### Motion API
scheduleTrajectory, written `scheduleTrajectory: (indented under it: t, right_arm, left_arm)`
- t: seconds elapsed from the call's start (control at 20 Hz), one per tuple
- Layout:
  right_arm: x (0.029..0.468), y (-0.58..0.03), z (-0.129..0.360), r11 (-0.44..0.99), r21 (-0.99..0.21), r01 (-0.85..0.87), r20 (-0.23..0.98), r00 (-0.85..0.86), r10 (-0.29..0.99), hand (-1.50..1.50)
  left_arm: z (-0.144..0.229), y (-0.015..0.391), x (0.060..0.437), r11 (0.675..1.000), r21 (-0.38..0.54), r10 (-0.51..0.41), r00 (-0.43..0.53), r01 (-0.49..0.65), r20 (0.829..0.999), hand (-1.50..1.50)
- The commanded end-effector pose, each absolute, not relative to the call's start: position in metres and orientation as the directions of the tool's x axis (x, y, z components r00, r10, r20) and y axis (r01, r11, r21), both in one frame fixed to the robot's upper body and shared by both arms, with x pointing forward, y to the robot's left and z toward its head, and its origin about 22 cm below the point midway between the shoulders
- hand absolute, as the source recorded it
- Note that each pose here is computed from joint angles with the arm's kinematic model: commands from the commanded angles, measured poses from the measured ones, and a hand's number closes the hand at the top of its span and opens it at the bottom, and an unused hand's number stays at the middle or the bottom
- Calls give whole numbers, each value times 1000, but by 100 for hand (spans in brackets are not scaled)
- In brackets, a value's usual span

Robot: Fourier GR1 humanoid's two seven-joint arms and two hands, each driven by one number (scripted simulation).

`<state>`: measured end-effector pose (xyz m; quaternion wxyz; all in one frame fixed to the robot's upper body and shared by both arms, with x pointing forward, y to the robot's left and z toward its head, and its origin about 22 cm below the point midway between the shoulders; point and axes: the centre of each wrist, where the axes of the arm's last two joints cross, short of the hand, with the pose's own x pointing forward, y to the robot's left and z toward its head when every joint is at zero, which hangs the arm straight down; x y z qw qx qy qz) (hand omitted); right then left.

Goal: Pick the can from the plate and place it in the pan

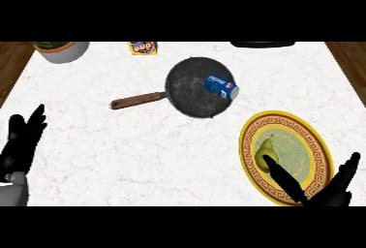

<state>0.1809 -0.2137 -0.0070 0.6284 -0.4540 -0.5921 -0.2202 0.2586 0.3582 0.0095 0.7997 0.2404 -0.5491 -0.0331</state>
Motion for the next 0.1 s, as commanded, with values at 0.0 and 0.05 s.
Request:
scheduleTrajectory:
  t: [0.0, 0.05]
  right_arm:
    - [123, -220, 17, 484, -334, 809, 934, 215, 284, -150]
    - [117, -217, 31, 478, -323, 817, 939, 211, 272, -150]
  left_arm:
    - [-3, 347, 250, 888, 419, -324, 389, -190, 862, 0]
    - [14, 352, 263, 886, 414, -320, 372, -208, 871, 0]
